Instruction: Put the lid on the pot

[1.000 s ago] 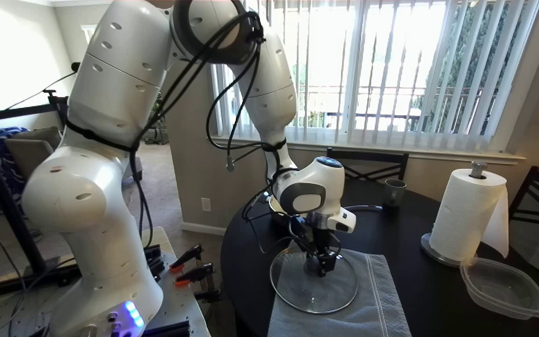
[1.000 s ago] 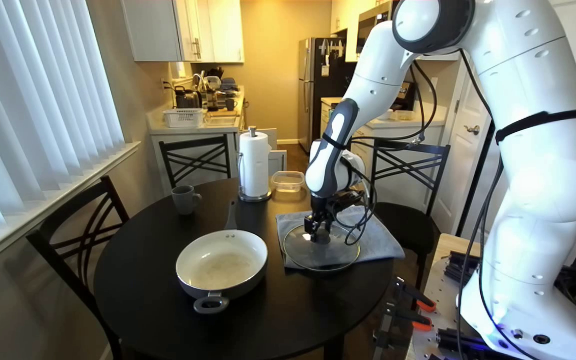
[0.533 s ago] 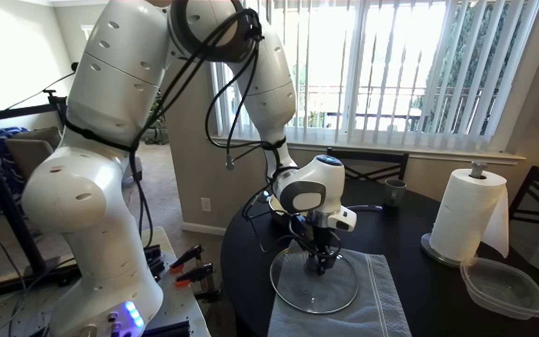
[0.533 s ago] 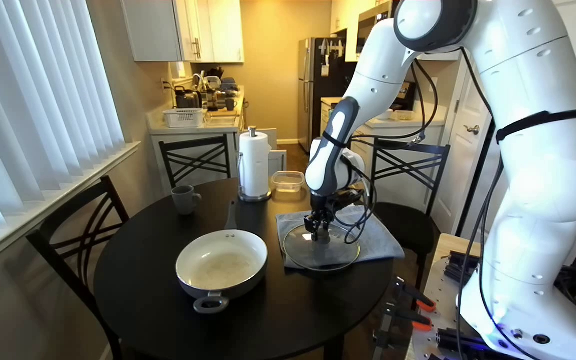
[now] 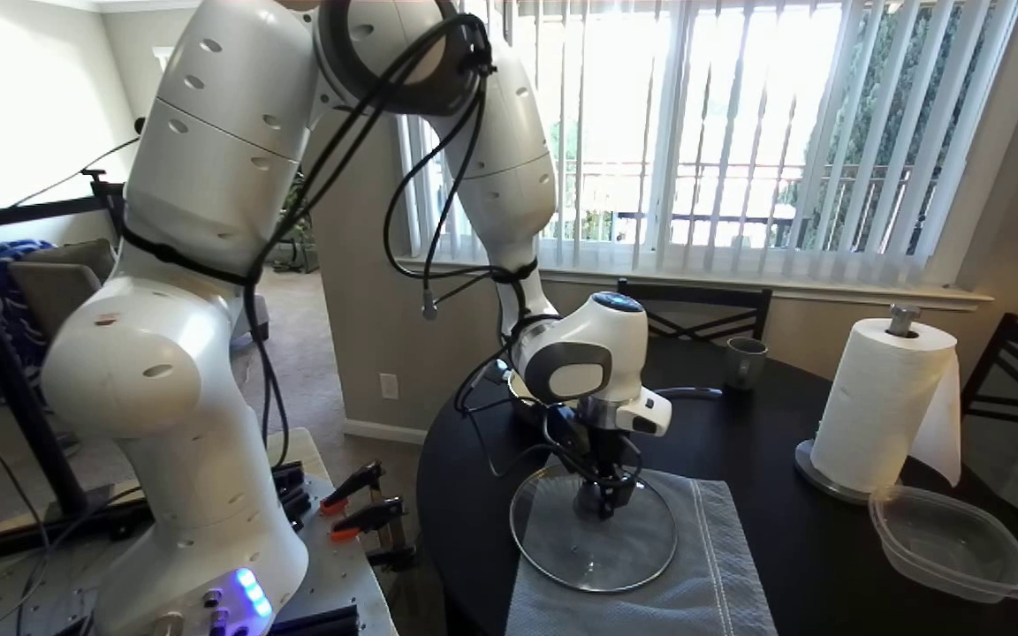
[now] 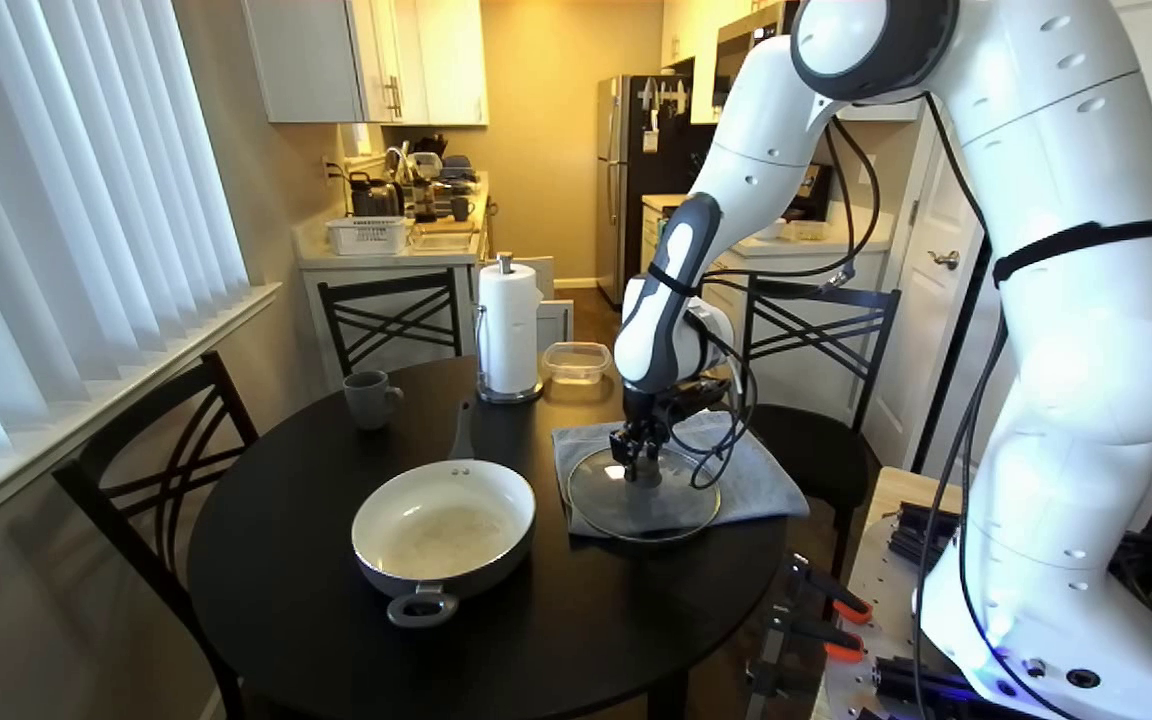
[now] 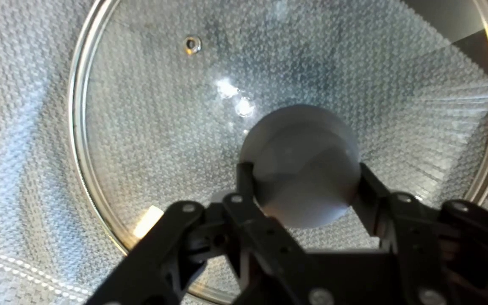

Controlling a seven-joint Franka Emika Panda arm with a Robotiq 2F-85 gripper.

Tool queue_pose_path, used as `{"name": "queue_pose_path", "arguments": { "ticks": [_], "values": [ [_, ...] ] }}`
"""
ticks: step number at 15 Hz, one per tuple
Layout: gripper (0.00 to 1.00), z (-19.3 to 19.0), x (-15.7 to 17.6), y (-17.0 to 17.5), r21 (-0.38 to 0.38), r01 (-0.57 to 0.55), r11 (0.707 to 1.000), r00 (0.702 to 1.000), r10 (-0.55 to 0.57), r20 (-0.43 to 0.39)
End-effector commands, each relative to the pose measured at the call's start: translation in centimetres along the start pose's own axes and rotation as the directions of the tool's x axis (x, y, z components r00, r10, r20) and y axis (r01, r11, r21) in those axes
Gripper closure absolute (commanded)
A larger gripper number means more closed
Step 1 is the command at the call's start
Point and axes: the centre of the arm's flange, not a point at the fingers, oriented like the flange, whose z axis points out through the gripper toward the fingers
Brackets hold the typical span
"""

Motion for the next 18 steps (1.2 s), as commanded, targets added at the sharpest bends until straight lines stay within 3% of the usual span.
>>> {"name": "queue_pose_path", "arguments": {
  "ticks": [1,6,11,18],
  "values": [
    [0.67,-3.2,-1.1,0.0,-0.017,-0.016,1.0,0.999,0.015,-0.029],
    [0.67,-6.6,-0.5,0.1,-0.043,0.021,0.999,1.0,-0.022,-0.022],
    [0.67,-9.3,1.7,-0.4,-0.057,0.087,0.995,0.994,-0.083,0.067],
    [0.67,-12.5,7.2,-6.4,-0.09,0.219,0.972,0.966,-0.203,0.158]
  ]
}}
